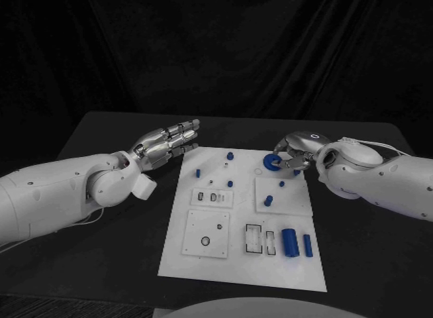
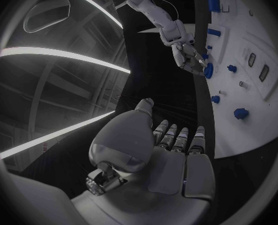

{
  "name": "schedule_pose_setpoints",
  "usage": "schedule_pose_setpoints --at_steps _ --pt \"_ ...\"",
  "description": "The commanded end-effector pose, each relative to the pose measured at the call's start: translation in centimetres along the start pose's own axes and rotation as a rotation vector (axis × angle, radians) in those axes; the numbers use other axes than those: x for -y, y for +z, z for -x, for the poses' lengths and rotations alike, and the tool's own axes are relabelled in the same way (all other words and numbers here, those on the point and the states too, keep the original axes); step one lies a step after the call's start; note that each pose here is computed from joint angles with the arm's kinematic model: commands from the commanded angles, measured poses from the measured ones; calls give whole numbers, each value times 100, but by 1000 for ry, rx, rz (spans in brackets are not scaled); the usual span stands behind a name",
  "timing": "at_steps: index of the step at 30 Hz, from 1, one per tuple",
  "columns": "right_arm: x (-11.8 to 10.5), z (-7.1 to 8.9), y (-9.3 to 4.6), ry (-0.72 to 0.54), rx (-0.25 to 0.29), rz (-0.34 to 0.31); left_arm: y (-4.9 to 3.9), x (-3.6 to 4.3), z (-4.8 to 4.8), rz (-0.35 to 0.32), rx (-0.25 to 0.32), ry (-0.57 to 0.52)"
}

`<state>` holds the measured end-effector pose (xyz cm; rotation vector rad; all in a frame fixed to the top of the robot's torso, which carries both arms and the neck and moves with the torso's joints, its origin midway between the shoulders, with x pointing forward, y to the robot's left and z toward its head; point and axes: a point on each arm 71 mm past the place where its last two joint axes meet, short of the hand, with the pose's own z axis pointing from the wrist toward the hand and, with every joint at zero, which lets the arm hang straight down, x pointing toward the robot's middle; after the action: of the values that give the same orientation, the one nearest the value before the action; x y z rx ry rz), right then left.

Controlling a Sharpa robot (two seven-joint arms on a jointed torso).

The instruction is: Assemble the parts on the task board

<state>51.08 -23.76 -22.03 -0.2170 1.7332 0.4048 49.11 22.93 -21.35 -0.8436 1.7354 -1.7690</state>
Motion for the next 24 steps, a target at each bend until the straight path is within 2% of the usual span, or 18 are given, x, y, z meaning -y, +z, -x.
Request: schedule_pose_setpoints --at_steps 1,24 --pt "12 -55 -4 -3 -28 -20 4 -1 -23 -6 -17 -10" --pt "14 -117 -4 -4 -58 -21 4 -20 -20 12 -19 -11"
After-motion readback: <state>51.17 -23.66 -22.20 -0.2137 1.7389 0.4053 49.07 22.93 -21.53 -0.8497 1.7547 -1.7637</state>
